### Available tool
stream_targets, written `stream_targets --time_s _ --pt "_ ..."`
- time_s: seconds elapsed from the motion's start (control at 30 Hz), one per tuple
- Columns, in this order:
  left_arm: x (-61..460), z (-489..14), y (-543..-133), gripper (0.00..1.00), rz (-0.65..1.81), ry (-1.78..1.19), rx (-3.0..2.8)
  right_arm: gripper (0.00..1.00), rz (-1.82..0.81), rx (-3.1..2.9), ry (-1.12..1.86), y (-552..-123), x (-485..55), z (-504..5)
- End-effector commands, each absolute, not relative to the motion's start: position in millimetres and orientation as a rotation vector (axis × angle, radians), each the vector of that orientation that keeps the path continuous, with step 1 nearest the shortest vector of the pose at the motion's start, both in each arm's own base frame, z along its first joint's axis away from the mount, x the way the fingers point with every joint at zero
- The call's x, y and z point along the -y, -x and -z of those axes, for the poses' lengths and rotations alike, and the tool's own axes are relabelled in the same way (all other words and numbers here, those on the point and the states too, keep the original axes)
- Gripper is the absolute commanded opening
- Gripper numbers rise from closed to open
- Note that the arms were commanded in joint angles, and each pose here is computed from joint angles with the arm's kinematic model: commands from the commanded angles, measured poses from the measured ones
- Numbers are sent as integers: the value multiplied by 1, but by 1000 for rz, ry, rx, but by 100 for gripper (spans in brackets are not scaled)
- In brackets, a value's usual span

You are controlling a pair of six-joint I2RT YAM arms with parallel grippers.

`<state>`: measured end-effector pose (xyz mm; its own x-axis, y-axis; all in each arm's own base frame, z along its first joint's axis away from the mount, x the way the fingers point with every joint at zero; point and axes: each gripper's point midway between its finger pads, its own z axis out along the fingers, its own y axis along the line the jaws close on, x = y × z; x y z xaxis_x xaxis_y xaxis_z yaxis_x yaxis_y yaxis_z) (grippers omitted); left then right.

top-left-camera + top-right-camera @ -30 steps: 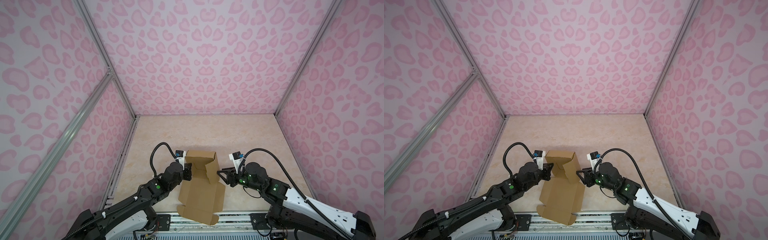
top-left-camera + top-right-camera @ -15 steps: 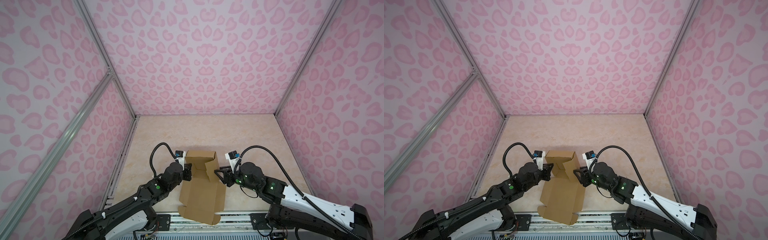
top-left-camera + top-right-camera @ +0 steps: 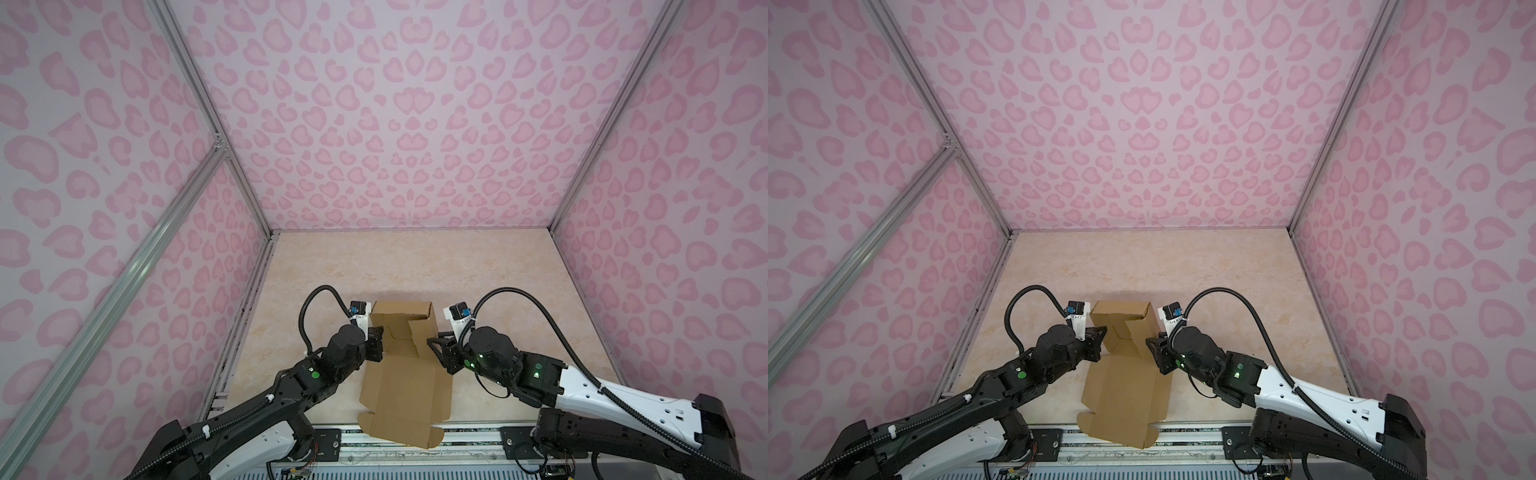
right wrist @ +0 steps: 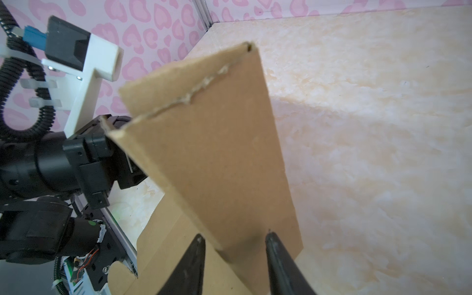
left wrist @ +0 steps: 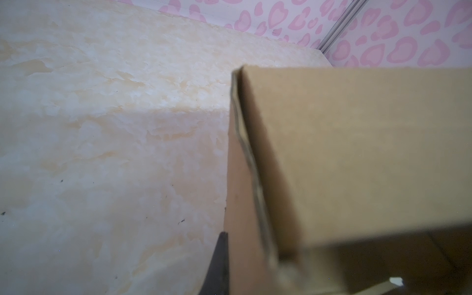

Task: Assemble paper box
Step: Fold the bottom flaps of a flat cardboard box at the center of the table.

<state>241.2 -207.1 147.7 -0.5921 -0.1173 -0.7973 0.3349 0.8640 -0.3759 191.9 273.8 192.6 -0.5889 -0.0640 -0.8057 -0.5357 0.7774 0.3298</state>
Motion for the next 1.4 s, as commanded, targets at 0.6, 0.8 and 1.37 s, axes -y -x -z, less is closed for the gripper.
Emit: stream_targets --time_s 0.6,0.8,1.37 --pt "210 -149 -240 3 669 -122 -2130 33 -294 -2061 412 -208 -276 -193" --pt "211 -148 -240 2 677 -107 -2145 34 -272 -2057 420 -210 -277 -193" --pt "215 -152 -240 2 649 -85 -2180 21 -205 -2051 403 -220 -279 -195"
